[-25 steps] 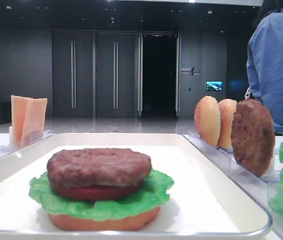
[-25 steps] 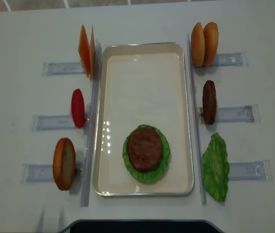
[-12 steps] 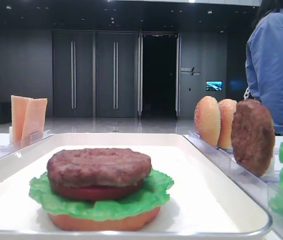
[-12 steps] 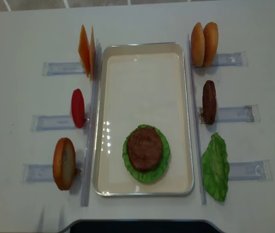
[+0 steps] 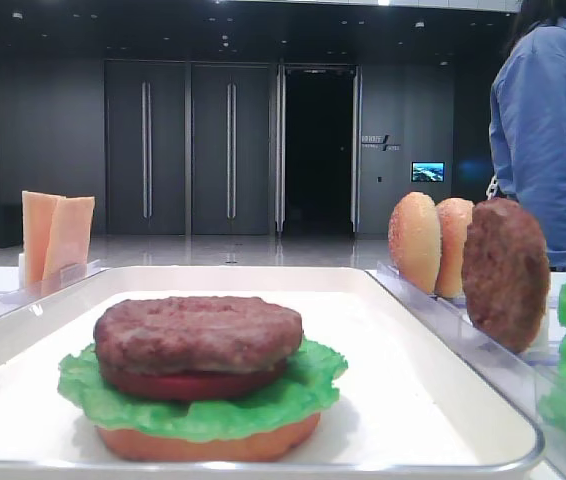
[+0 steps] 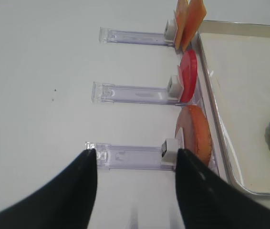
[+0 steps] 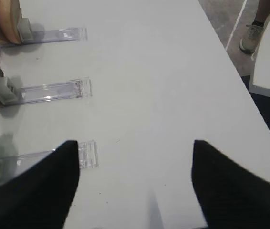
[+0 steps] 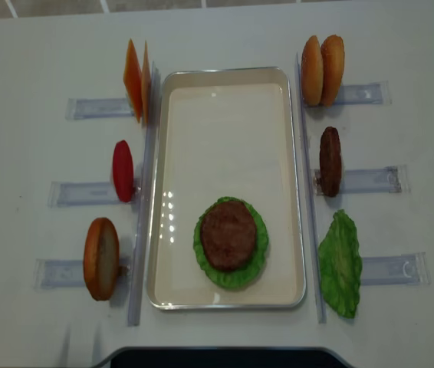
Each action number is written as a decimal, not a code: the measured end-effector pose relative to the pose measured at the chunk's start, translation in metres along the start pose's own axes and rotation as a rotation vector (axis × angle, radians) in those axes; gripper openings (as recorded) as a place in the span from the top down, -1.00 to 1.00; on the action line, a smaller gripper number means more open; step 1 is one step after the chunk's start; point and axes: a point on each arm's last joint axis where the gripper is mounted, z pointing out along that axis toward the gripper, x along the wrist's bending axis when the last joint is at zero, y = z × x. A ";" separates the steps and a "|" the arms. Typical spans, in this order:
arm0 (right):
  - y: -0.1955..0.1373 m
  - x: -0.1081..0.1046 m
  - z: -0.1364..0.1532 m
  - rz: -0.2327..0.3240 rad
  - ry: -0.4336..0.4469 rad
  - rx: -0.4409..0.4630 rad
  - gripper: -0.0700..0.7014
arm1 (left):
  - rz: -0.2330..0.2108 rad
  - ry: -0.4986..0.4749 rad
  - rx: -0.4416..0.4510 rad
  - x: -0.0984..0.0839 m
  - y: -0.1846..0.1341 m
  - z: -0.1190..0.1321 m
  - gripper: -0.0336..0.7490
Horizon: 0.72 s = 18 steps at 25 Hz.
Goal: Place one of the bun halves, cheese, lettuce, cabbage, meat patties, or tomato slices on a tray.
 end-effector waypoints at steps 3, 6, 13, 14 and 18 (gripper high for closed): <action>0.000 0.000 0.000 0.000 0.000 -0.001 -0.46 | 0.000 0.000 0.000 0.000 0.000 0.000 -0.13; 0.000 0.000 0.000 0.000 0.000 -0.003 -0.44 | 0.000 0.000 0.000 0.000 0.000 0.000 -0.13; 0.000 0.000 0.000 0.000 0.000 -0.003 -0.44 | 0.000 0.000 0.000 0.000 0.000 0.000 -0.13; 0.000 0.000 0.000 0.000 0.000 -0.003 -0.44 | 0.000 0.000 0.000 0.000 0.000 0.000 -0.13; -0.001 0.000 0.000 0.001 0.000 0.000 -0.44 | 0.000 0.000 0.000 0.000 0.000 0.000 -0.13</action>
